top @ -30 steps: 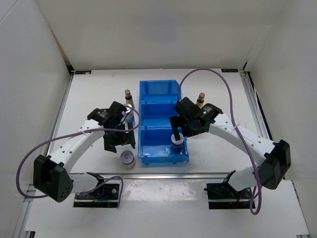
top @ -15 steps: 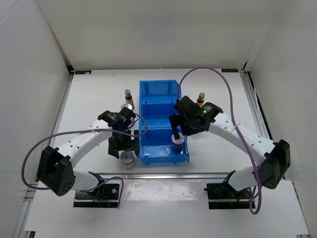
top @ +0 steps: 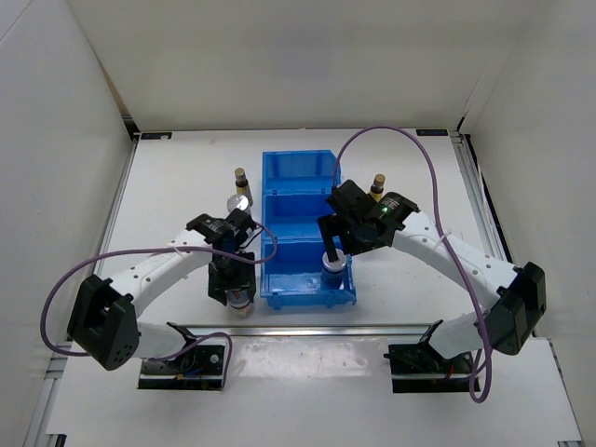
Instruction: Organize the condiment bottles
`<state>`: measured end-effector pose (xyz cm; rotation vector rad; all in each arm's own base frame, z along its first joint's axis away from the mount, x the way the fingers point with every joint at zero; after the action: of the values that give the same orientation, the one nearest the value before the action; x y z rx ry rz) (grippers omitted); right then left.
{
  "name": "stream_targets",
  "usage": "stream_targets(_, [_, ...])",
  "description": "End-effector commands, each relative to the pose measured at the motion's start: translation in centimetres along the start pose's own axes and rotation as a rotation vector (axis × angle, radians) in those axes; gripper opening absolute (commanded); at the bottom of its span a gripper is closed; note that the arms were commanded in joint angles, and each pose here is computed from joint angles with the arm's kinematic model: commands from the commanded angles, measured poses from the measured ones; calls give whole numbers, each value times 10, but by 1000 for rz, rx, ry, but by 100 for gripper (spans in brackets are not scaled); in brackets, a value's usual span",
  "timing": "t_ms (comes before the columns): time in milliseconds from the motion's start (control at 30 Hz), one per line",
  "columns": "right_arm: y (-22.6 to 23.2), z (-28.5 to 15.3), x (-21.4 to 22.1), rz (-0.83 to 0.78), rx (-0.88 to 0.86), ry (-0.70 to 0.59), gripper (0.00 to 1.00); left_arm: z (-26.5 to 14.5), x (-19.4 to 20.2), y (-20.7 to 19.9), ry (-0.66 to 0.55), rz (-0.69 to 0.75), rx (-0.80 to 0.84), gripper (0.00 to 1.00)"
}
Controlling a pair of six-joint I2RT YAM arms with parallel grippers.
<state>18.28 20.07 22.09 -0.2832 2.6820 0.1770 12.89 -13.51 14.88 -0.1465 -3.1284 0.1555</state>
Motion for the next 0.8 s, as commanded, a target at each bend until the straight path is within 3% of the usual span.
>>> stream_targets(0, [-1,-7,-3,15,6,-13,100,-5,-1,0,-48,-6,6,67])
stream_targets(167, [-3,-9,-4,17,9,-25,100,-9,0,0,-67,-15,18,37])
stream_targets(267, [-3,-12,-4,19,4,-33,100,-22,-3,-3,-105,-22,29,35])
stream_targets(400, [-4,-10,-2,17,9,-26,100,-41,-8,-1,-151,-33,-2,20])
stream_targets(533, [-4,-8,-1,17,9,-25,100,-62,-9,5,-182,-37,-58,11])
stream_targets(767, [-8,-10,-1,19,25,-48,100,-115,-23,-3,-287,-20,-40,11])
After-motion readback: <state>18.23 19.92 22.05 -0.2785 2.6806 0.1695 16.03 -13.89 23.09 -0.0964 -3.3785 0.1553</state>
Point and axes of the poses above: each gripper's point midway between its finger pads, its own z axis out along the fingers, its own y axis along the line the jaws close on, x = y × z, the point moved 6 cm from there along -z, back along the fingers, and after that the axes turned 9 degrees about z, right-handed, at the moved point
